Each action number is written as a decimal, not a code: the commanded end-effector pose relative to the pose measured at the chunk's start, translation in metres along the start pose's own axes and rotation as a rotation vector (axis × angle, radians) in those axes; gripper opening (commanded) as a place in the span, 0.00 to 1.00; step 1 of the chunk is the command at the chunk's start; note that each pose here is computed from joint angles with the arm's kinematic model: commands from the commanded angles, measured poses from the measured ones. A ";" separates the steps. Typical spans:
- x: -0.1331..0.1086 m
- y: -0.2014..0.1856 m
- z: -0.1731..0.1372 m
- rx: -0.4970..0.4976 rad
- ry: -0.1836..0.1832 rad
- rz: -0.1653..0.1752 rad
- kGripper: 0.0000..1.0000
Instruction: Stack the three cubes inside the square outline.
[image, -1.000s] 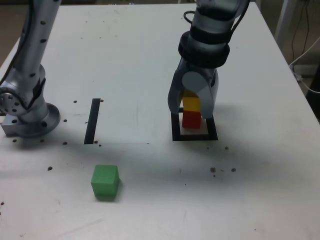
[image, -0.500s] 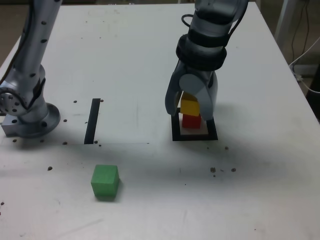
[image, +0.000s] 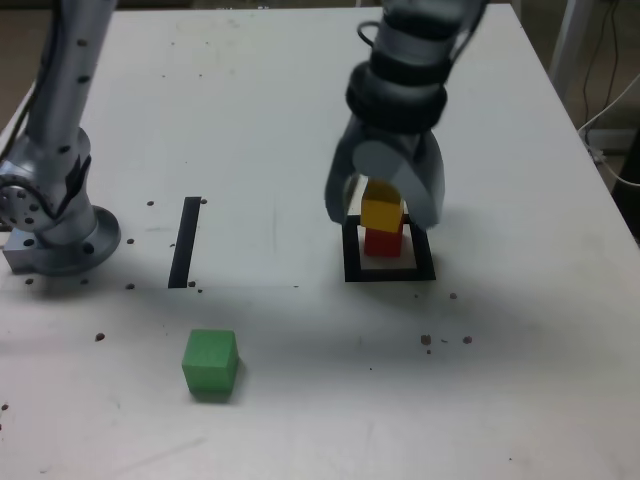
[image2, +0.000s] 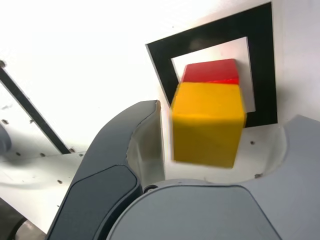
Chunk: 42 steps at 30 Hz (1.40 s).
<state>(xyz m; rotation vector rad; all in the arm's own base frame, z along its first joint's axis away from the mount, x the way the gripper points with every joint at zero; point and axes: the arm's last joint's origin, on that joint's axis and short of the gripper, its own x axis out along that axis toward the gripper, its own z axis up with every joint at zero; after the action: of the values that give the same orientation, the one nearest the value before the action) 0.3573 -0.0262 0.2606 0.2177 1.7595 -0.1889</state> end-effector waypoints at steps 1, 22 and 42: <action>-0.011 -0.001 -0.015 -0.023 -0.025 0.009 1.00; -0.029 -0.075 -0.148 -0.070 -0.015 0.021 1.00; 0.010 -0.151 -0.136 -0.003 0.044 -0.081 0.98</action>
<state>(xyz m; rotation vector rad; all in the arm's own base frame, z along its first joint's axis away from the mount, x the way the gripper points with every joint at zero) 0.1878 -0.1365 0.2816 0.1503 1.8051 -0.2380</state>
